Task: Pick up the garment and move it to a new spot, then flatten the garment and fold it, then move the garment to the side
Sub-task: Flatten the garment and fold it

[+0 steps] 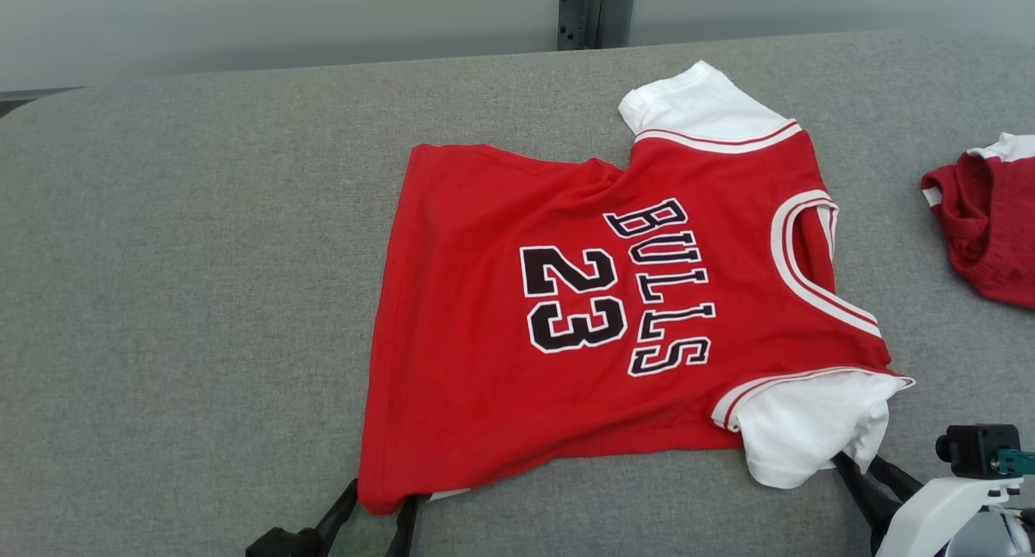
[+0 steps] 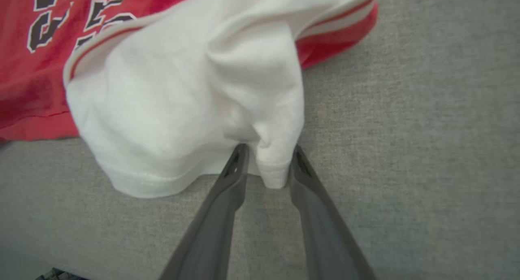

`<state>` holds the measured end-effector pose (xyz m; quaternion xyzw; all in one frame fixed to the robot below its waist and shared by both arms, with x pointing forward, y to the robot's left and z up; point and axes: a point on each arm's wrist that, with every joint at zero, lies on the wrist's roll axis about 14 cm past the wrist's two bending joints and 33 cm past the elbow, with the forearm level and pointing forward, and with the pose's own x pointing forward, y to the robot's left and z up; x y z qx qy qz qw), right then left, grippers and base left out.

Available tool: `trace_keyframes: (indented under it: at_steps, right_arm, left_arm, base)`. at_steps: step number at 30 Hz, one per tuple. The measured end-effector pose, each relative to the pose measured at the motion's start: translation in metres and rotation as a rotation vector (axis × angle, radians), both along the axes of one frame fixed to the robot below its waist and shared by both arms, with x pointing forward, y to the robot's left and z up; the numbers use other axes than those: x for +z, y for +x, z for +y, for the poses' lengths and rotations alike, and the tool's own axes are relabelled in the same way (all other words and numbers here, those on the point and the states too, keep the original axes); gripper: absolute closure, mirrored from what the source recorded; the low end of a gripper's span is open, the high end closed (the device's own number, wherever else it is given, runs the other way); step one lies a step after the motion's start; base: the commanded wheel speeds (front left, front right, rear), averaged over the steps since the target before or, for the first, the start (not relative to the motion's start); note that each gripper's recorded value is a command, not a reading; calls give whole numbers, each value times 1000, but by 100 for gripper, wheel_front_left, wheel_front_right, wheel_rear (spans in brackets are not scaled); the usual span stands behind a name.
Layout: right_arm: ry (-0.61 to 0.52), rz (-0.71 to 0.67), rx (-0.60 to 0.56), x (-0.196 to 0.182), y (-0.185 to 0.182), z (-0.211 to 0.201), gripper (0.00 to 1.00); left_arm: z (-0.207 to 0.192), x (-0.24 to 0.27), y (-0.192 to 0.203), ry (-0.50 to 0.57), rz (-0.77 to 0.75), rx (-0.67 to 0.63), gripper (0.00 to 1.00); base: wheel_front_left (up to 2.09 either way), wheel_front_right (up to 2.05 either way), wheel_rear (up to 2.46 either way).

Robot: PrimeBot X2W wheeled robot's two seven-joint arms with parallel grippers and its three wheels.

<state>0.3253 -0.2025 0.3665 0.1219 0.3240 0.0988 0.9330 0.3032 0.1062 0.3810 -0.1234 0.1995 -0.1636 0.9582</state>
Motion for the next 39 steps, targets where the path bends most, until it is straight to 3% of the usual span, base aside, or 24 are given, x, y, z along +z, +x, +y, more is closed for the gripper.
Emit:
trace_keyframes:
  at_steps: [1,2,3,5,6,14,18,25,31,35,39]
  right_arm:
    - [1,0,-1,0,0,0,54]
    - [3,0,-2,0,0,0,60]
    - [5,1,-1,0,-1,0,68]
    - [15,6,1,-1,-2,2,100]
    - [22,7,7,0,-2,5,100]
    - [173,-54,-12,28,7,21,100]
    - [371,-167,-77,81,22,19,100]
    - [526,-399,-92,185,37,-12,100]
    - [552,-578,-84,251,61,-36,100]
    - [493,-677,-69,281,95,-56,100]
    - [423,-700,23,296,146,-51,100]
  left_arm:
    - [-1,2,1,-2,-8,-3,0]
    - [-1,4,2,-3,-17,-6,8]
    - [-3,7,2,-5,-24,-11,24]
    - [-6,9,2,-9,-30,-27,83]
    - [-8,10,1,-13,-28,-35,100]
    - [-16,18,-6,-72,13,-75,100]
    - [-17,40,-6,-165,34,-86,100]
    - [-14,109,7,-265,-26,-187,100]
    - [-14,170,38,-285,-140,-283,100]
    - [-5,213,85,-283,-272,-314,100]
    - [14,237,160,-98,-380,-310,100]
  base:
    - [0,0,0]
    - [0,0,0]
    - [0,0,0]
    - [0,0,0]
    - [0,0,0]
    - [0,0,0]
    - [0,0,0]
    - [0,0,0]
    - [0,0,0]
    - [0,0,0]
    - [0,0,0]
